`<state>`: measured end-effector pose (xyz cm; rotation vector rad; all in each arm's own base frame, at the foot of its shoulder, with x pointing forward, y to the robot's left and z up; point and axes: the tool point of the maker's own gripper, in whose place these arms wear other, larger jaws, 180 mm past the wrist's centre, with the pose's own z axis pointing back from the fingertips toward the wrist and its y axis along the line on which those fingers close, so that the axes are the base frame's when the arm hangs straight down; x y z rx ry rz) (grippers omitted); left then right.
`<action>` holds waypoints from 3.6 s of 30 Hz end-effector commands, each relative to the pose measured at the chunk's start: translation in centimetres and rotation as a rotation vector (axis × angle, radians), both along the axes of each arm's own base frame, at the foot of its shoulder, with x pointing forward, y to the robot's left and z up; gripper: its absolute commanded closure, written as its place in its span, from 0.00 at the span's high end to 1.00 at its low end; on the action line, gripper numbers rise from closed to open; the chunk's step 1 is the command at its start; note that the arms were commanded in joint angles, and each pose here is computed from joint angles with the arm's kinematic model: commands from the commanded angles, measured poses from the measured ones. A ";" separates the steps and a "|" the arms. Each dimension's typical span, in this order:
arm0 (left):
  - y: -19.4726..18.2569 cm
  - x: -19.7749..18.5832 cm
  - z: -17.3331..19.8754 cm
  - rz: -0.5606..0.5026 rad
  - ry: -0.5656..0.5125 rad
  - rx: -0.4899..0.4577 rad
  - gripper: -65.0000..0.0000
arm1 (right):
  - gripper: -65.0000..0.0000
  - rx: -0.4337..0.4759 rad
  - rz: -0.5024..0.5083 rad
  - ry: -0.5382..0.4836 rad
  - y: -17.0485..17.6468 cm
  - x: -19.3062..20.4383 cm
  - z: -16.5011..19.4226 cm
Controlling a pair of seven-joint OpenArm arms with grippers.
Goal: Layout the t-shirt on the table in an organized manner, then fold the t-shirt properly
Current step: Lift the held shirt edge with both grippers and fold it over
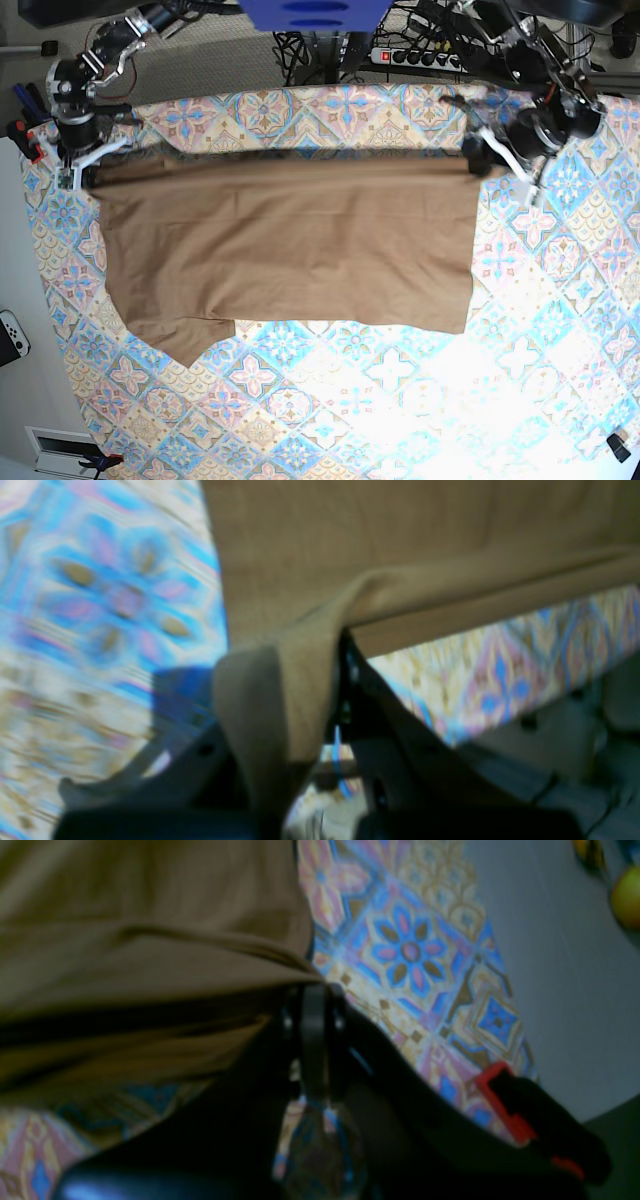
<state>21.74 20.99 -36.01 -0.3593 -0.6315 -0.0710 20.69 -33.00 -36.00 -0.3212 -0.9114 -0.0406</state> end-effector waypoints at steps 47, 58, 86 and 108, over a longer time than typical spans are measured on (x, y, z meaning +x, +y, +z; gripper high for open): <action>1.2 2.1 1.0 -0.122 0.052 0.372 0.00 | 0.00 -0.035 0.048 0.105 0.6 1.3 -2.5; 3.8 -1.0 -0.3 -0.126 0.173 0.512 0.00 | 0.00 -0.039 0.018 0.145 0.6 -1.5 -3.0; 3.8 1.0 2.0 0.108 -0.014 0.216 0.00 | 0.00 -0.051 0.025 0.132 0.8 -1.0 -2.4; 3.0 4.8 0.4 0.032 0.069 0.313 0.00 | 0.00 0.037 0.128 0.166 4.5 0.8 -5.4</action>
